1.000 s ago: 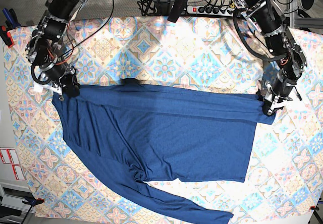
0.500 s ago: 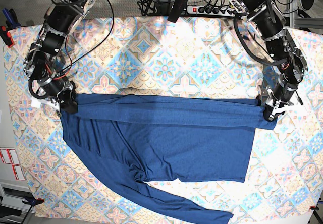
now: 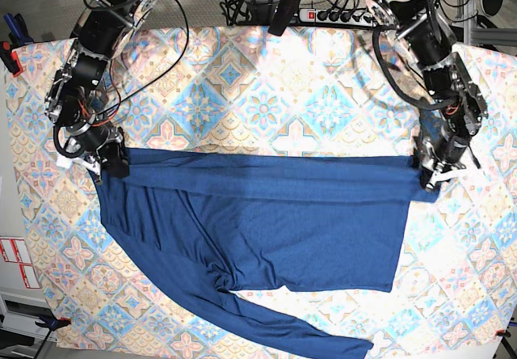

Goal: Fold the T-shirt properly
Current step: 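Drag the hem with both grippers further toward the robot, then hold the hem with both grippers and shift it slightly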

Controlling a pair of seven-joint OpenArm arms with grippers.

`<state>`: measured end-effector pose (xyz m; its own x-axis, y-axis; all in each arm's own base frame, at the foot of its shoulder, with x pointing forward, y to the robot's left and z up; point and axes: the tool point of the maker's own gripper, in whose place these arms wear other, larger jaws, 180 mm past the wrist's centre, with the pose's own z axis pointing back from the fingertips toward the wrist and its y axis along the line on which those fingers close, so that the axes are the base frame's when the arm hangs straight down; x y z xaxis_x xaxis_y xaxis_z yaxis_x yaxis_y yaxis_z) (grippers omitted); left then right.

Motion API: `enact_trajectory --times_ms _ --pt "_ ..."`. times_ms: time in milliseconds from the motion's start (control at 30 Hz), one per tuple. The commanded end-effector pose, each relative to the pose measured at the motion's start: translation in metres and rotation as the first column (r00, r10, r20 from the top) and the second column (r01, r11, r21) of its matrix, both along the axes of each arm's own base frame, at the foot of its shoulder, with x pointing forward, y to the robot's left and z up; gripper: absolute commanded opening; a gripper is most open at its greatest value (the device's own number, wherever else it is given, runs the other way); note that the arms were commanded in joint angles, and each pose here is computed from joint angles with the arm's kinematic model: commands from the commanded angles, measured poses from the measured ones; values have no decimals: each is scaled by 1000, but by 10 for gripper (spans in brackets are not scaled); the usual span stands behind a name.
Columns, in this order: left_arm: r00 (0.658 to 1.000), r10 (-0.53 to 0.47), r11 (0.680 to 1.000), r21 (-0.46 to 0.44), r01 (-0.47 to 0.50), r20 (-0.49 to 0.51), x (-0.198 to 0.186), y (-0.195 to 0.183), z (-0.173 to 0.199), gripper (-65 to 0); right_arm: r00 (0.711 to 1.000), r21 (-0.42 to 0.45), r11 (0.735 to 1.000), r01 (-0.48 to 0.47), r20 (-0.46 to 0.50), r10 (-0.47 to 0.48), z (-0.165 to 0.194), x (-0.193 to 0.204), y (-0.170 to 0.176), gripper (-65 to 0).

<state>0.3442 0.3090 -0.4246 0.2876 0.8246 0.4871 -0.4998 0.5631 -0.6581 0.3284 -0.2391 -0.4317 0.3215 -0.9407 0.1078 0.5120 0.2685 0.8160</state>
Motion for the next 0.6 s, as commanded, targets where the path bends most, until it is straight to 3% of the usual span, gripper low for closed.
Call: enact_trajectory --times_ms 0,233,400,567 --pt "999 20 1000 10 -21 46 9 10 11 -650 999 -29 999 17 49 -15 15 10 -13 -638" --pt "997 74 997 -8 -74 15 1 12 -13 -634 1000 -31 999 17 13 -17 4 -5 -13 -528" --pt "998 57 998 26 -57 -21 -2 12 -18 -451 1000 -37 999 7 -12 -7 -3 -18 -14 -414" --pt "998 29 1000 6 -29 -52 -7 7 -24 -336 1000 -53 999 7 -22 -9 -4 -23 -21 -390"
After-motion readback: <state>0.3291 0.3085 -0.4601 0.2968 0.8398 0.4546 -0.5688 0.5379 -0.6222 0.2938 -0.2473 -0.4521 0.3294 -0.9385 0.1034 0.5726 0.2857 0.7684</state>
